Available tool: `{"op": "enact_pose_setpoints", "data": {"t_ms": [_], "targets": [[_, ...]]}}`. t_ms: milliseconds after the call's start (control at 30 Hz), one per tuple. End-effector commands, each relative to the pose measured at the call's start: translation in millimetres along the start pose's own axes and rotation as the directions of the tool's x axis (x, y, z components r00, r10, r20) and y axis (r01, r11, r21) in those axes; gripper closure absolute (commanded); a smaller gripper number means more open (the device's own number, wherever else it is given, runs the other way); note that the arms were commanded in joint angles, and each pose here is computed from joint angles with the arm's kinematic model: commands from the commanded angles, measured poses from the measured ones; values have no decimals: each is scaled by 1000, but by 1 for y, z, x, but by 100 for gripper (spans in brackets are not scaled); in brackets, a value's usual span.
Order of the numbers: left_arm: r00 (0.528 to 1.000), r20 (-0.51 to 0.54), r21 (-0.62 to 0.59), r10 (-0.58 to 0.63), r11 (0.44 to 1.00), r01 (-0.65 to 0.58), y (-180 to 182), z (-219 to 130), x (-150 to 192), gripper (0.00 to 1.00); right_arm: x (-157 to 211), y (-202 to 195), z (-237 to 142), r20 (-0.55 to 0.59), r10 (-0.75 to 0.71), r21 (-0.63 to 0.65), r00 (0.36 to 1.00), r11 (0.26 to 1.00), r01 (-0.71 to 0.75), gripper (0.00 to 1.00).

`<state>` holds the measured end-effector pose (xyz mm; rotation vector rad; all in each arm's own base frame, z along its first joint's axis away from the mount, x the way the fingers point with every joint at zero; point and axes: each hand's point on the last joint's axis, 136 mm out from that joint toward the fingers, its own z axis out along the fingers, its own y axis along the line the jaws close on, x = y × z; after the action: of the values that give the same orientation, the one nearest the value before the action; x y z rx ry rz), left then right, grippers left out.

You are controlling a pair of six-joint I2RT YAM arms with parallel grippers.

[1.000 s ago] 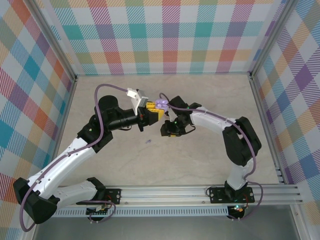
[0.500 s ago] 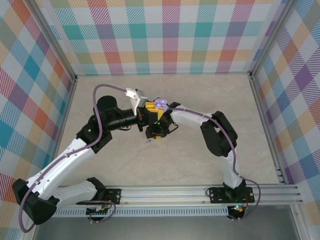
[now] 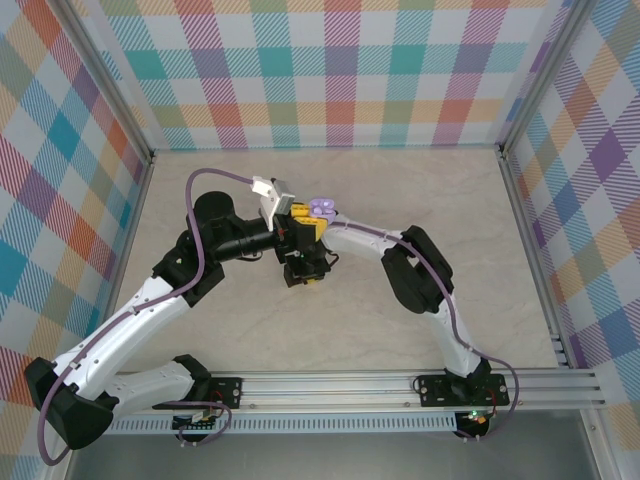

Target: Insert the wireless bluetooth earbuds into the charging case

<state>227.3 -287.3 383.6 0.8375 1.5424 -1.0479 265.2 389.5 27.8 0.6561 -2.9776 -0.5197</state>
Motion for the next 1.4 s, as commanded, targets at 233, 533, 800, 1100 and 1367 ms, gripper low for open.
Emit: {"op": "enact_pose_setpoints", "data": {"t_ms": [233,533,800,1100,1367], "targets": [[999,41,32,30,999,-31,-11,-3,-17,85,4,-32,1,-11,17,208,1000,978,-14,68],[999,38,32,28,999,-29,-10,-2,-16,85,3,-60,-17,22,13,360,1000,933,-20,69],[999,35,33,26,999,-27,-10,-1,-15,85,2,-70,-45,62,-8,405,998,914,-18,65],[999,35,41,21,999,-23,-11,0,-14,85,-3,-41,-46,101,104,201,989,972,-123,58],[999,34,44,21,999,-23,-11,1,-13,85,-8,-47,-27,102,229,201,968,948,-246,60]]}}
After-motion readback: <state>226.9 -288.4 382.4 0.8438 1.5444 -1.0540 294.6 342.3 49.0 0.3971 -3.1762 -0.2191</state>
